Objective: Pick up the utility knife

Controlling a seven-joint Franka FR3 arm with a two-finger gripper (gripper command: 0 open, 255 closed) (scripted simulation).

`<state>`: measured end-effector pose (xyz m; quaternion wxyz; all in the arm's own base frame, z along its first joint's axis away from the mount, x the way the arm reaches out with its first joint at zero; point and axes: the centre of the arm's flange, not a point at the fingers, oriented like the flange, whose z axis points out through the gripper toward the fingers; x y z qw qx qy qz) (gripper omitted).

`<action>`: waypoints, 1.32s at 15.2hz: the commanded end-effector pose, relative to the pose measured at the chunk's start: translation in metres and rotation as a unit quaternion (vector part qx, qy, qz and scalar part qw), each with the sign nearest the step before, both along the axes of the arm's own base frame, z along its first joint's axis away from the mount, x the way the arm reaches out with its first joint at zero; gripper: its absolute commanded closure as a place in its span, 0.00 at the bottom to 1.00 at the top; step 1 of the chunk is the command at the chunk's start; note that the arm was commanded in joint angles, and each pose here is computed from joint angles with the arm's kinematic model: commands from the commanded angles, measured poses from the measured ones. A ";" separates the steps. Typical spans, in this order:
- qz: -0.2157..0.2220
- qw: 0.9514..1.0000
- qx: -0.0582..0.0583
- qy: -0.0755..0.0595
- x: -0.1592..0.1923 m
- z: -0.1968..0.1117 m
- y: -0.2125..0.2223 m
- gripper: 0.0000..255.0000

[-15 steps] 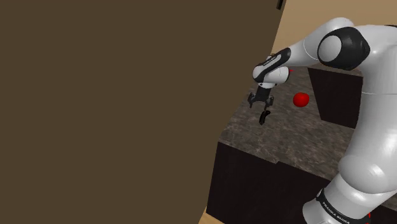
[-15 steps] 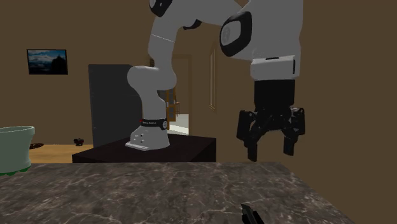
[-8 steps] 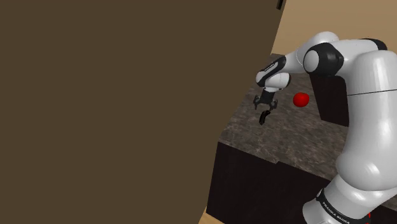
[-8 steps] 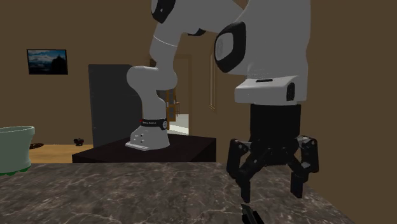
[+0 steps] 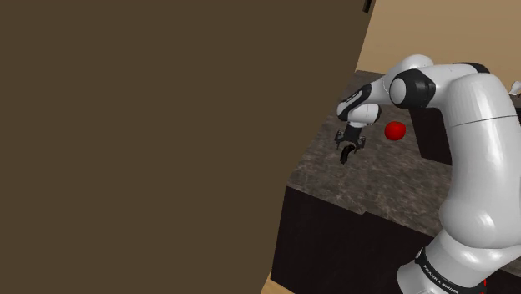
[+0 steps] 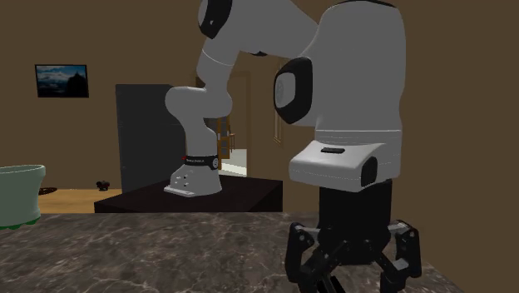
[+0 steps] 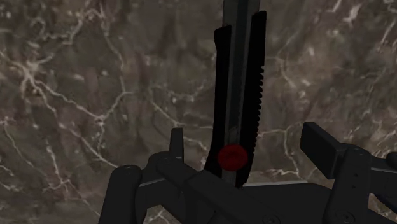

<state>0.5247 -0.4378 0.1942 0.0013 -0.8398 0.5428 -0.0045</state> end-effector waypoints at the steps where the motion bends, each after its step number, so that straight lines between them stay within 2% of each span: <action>1: 0.000 1.000 0.000 0.000 0.000 -0.010 0.000 0.00; 4: 0.000 1.000 0.000 0.000 0.000 -0.018 0.000 0.00; 5: 0.000 1.000 0.000 0.000 -0.001 -0.019 0.000 1.00; 14: 0.000 1.000 0.000 0.000 0.000 -0.018 0.000 1.00; 20: 0.000 1.000 0.000 0.000 0.000 0.013 0.000 1.00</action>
